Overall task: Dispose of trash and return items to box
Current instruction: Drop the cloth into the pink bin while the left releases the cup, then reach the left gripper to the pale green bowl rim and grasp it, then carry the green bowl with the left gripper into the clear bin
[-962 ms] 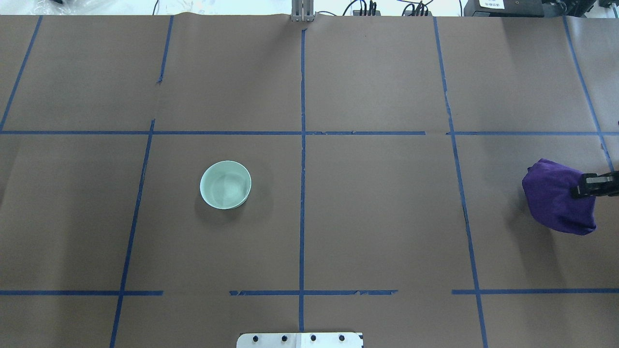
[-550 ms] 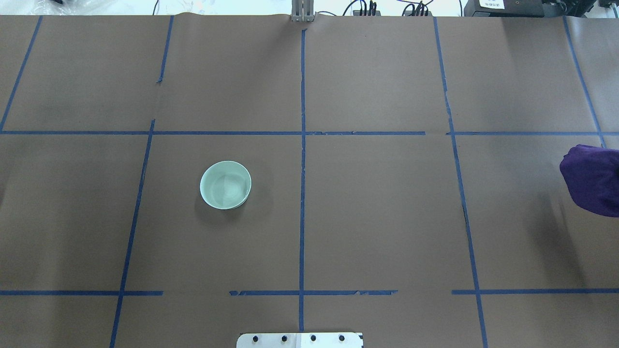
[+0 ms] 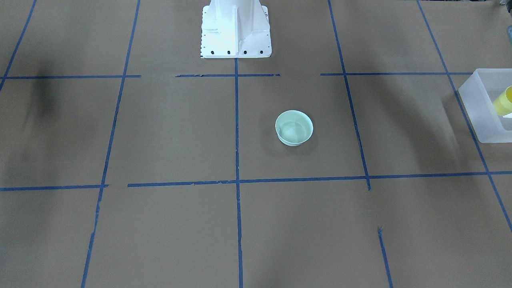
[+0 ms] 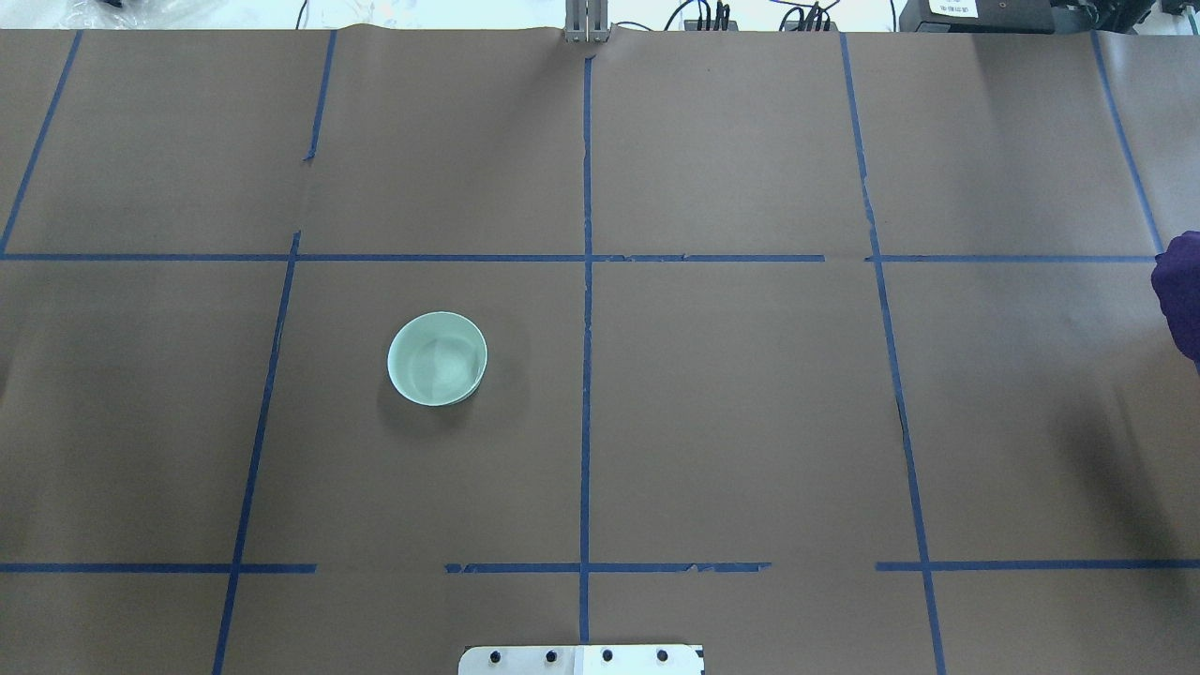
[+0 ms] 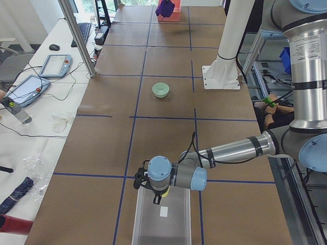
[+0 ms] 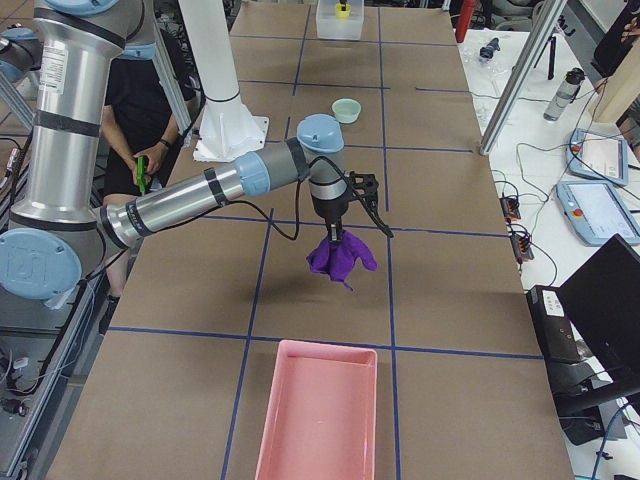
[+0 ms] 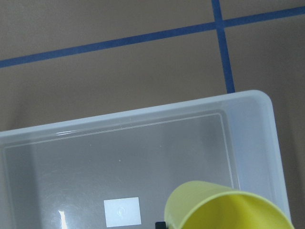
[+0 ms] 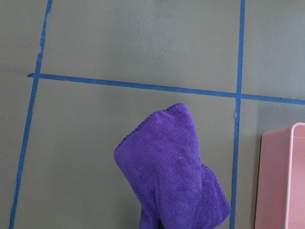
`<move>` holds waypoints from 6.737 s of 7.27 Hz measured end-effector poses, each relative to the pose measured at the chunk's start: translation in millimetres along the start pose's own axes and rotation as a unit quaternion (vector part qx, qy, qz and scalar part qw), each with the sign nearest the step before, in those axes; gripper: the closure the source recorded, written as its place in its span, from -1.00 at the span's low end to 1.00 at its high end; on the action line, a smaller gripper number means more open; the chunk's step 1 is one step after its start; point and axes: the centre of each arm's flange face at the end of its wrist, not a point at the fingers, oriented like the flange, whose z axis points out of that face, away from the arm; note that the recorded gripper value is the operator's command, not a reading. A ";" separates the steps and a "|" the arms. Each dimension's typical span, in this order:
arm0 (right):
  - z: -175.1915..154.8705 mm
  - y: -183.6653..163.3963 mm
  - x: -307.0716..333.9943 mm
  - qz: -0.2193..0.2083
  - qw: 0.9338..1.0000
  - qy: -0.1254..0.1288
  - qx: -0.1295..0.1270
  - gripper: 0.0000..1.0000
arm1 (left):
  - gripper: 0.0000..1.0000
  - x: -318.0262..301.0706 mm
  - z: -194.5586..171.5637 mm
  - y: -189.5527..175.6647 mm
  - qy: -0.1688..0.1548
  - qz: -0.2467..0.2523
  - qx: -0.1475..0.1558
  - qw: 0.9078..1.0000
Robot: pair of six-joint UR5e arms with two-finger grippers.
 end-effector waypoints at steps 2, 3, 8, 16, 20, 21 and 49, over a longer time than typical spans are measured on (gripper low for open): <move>-8.4 -0.7 8.7 -0.004 1.000 0.000 0.008 1.00 | -0.99 -1.7 16.0 5.2 0.003 0.005 0.003 1.000; -11.8 -0.8 10.9 -0.007 1.000 0.000 0.012 1.00 | -1.00 -1.5 18.5 5.5 0.002 0.010 0.005 1.000; -24.3 1.8 11.2 -0.001 1.000 0.003 0.009 1.00 | -1.00 29.0 -20.2 -7.1 -0.011 0.050 0.049 0.998; 5.2 -15.4 189.5 -0.106 0.988 0.096 -0.060 1.00 | -1.00 181.1 -183.9 -112.2 -0.027 -0.027 0.151 0.988; 83.4 16.8 273.0 -0.089 0.988 0.082 -0.095 -1.00 | -1.00 312.3 -122.0 -129.2 0.085 -0.073 0.126 0.986; 90.6 25.5 276.3 -0.082 0.990 0.065 -0.094 -1.00 | -1.00 342.5 -108.2 -127.9 0.108 -0.085 0.116 0.984; 81.9 -35.4 184.0 0.037 0.997 -0.050 -0.046 -1.00 | 1.00 484.8 -99.5 -202.4 0.025 -0.131 0.096 0.986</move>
